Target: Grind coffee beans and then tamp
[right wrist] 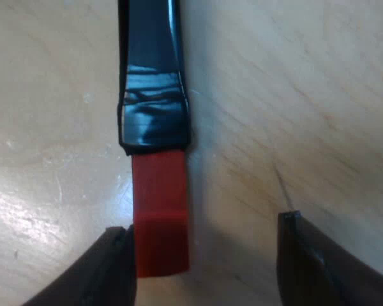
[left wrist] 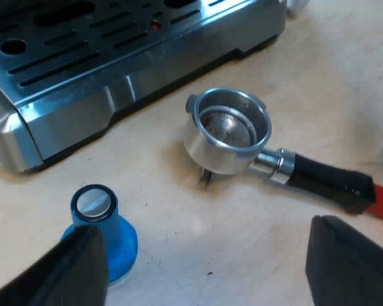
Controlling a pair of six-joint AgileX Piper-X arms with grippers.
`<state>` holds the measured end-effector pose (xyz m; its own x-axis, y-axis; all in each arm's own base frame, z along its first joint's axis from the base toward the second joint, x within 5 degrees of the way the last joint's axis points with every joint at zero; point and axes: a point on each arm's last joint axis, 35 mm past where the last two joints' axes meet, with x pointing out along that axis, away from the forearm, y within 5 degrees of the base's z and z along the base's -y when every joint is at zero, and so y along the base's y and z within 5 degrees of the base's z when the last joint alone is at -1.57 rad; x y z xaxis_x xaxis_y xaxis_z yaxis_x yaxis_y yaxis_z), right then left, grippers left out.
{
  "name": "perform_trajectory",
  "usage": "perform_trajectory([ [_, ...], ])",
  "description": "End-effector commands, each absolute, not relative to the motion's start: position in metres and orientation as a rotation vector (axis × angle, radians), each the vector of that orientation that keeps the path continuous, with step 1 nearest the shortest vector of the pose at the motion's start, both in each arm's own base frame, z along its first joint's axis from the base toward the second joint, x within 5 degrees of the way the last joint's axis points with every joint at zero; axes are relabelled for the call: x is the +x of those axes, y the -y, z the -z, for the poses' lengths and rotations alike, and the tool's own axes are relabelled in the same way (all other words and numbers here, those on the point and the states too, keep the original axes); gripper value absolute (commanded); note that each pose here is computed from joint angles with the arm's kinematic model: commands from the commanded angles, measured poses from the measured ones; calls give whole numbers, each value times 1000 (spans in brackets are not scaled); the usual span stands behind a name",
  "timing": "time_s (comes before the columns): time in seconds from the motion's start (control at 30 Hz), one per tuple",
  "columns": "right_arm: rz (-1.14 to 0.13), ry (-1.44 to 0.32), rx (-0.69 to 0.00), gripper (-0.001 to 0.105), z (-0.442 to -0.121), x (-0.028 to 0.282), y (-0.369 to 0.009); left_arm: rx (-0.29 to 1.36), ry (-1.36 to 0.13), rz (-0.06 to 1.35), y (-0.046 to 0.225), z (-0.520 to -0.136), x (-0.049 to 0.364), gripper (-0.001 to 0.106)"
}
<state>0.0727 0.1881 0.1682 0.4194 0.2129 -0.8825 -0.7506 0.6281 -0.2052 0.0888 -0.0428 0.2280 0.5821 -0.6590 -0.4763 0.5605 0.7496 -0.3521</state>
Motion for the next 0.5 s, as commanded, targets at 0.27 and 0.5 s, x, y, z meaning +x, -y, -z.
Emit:
perform_trajectory([
  [0.27,-712,-862,-553,52,-217,73,-189,-183,-612,726,44,-231,89,66],
  [0.5,-794,-718,-512,52,-254,72,-189,-183,-612,726,44,-231,89,66],
])
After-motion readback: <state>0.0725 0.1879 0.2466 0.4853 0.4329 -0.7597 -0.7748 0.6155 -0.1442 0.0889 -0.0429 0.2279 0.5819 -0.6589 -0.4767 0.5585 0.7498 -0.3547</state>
